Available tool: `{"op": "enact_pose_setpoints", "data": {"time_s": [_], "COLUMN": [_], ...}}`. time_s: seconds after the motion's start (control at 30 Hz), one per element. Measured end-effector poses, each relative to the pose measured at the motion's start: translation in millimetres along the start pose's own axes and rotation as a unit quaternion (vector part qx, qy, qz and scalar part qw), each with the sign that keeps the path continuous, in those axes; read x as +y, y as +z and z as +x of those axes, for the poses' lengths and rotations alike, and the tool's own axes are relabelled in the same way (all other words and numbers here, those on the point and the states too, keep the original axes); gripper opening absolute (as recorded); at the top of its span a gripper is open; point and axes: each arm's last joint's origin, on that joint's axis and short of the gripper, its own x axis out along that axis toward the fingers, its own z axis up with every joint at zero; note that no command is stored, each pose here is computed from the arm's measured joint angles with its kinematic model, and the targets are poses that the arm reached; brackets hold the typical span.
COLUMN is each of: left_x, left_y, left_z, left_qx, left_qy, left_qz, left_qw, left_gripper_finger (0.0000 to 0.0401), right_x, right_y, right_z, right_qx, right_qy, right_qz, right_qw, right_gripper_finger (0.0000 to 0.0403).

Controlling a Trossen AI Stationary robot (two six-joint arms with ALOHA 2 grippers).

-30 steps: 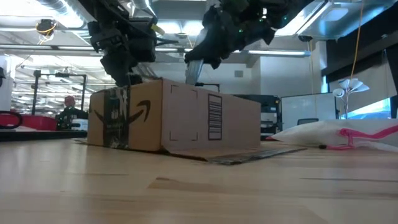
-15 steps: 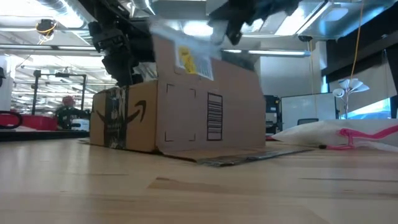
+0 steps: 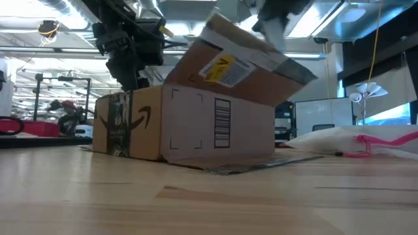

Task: Unpack boxes
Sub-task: Break down the cardboard box with the gray cutter until it is fully flat

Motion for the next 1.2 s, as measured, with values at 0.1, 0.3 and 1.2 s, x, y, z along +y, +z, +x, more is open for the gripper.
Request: {"op": "enact_pose_setpoints", "data": {"time_s": [0.1,0.3,1.2], "left_x": [-0.3,-1.0,0.3], "left_y": [0.4,-1.5,1.6], "left_z": [0.1,0.3,0.9], "left_qx": [-0.003,0.003,-0.012], "left_qy": [-0.006,-0.013,-0.006], "left_qz": [0.001,-0.004,0.024], "left_qw": [1.000,1.000,1.000], "left_gripper_finger": [0.0191,0.0191,0.0191], "right_x": [16.0,49.0,145.2], "right_y": [-7.4,-26.8,-208.6], "right_z": [3.7,7.8,56.6], "right_qx": [0.032,0.108,0.294], "right_qy": [-0.013,-0.022,-0.093], "right_qz": [0.018,0.129,0.535], "right_qw": [0.999,0.985,0.787], "right_gripper_finger": [0.0069,0.0070,0.0120]}}
